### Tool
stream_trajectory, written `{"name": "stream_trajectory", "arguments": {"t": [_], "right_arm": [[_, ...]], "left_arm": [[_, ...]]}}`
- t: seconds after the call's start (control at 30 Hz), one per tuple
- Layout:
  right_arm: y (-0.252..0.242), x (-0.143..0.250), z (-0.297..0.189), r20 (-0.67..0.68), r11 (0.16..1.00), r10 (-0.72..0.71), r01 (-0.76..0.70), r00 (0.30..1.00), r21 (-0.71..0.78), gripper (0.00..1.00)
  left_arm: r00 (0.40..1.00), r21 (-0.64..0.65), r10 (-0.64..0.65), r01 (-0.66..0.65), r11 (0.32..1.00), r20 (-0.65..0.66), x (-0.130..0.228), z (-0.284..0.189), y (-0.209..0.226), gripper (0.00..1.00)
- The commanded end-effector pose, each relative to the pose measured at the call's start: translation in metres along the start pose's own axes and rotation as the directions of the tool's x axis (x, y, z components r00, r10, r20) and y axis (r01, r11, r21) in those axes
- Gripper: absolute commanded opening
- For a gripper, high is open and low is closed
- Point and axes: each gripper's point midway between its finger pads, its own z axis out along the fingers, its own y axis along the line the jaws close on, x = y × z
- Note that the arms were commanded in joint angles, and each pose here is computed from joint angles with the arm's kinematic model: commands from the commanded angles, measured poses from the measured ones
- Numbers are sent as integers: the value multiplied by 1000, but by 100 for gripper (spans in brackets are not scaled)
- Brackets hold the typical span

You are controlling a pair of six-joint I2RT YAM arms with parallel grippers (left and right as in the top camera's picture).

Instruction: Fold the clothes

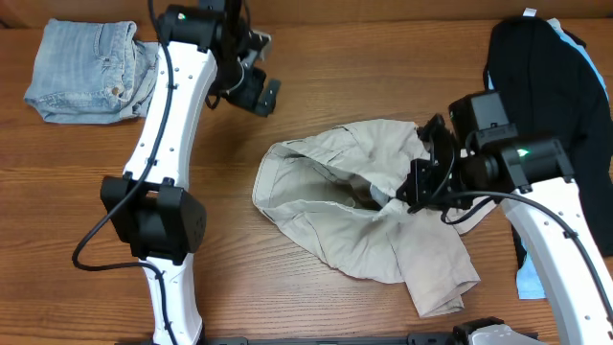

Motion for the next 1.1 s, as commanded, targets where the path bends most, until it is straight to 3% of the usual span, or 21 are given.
{"name": "stream_trajectory", "arguments": {"t": [0.0,0.33,0.57,0.83,0.9,0.97,1.03,1.07], "right_arm": [[-6,3,6,-3,1000,29,-29,1000,11,4],[-4,-7,8,36,1000,26,-26,999,-1,5],[-3,-12,8,55,1000,18,-17,998,-7,7],[-2,-14,8,62,1000,14,-13,998,-9,7],[-2,-16,8,67,1000,12,-11,998,-10,7],[-1,-18,7,79,1000,7,-6,997,-13,7],[1,-23,7,99,1000,-3,4,995,-18,7],[2,-27,7,113,1000,-9,11,994,-22,7]], "left_arm": [[987,126,157,-154,980,-16,12,15,-17,100],[956,261,294,-281,924,-13,36,79,-33,100],[929,257,370,-363,896,23,35,109,-54,100],[885,156,443,-462,873,141,0,128,-77,100],[898,85,419,-431,898,133,-7,130,-68,87],[924,-3,362,-365,931,126,-16,130,-52,67],[944,-74,305,-297,952,128,-25,125,-38,25],[953,-102,273,-260,960,134,-29,120,-30,15]]}}
